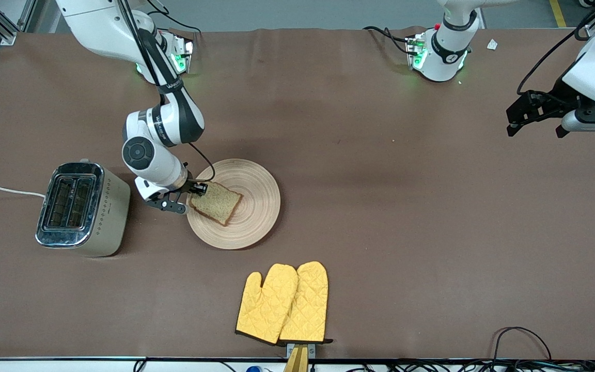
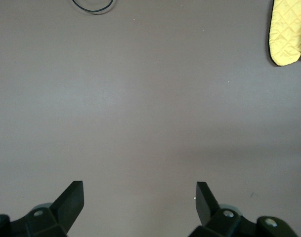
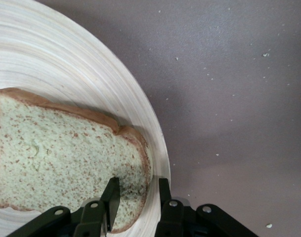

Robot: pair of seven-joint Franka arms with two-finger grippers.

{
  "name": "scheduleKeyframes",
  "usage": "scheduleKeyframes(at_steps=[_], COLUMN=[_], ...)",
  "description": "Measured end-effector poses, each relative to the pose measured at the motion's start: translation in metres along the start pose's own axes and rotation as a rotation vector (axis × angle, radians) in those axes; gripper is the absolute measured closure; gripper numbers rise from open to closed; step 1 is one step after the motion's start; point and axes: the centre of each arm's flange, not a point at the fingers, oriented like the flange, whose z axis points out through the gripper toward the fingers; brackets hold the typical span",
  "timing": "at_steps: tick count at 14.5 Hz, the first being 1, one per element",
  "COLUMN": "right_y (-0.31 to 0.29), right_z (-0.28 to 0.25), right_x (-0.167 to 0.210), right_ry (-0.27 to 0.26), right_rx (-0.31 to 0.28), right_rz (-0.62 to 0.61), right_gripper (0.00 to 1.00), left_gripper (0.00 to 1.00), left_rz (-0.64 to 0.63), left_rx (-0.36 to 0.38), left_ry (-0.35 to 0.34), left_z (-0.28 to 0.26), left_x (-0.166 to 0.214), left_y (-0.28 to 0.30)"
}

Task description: Move plate and put bread in toaster

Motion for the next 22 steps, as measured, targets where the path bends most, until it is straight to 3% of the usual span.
scheduleKeyframes(at_steps=[1, 3, 11, 14, 17, 22], right_y=[0.0, -0.001, -0.002, -0.001, 0.0, 0.003], right_z=[0.001, 0.002, 0.009, 0.011, 0.009, -0.027], right_x=[0.0, -0.001, -0.001, -0.001, 0.001, 0.022], right_ry=[0.0, 0.0, -0.002, -0.006, -0.009, -0.082], right_rx=[-0.001, -0.002, -0.01, -0.014, -0.015, -0.081], right_rz=[-0.001, -0.003, -0.007, -0.006, -0.003, -0.006], right_gripper=[0.6, 0.7, 0.72, 0.94, 0.96, 0.96], left_gripper=[0.0, 0.0, 0.0, 0.0, 0.0, 0.0], left_rz=[-0.003, -0.011, -0.018, -0.017, -0.016, -0.01], left_rx=[0.0, 0.0, -0.001, -0.001, -0.001, -0.002], left_ry=[0.0, -0.002, 0.015, 0.014, 0.011, 0.006], left_z=[0.002, 0.005, 0.0, 0.001, 0.002, 0.005], left_x=[0.0, 0.001, 0.004, 0.004, 0.004, 0.005], left_y=[-0.002, -0.006, -0.01, -0.01, -0.009, -0.006])
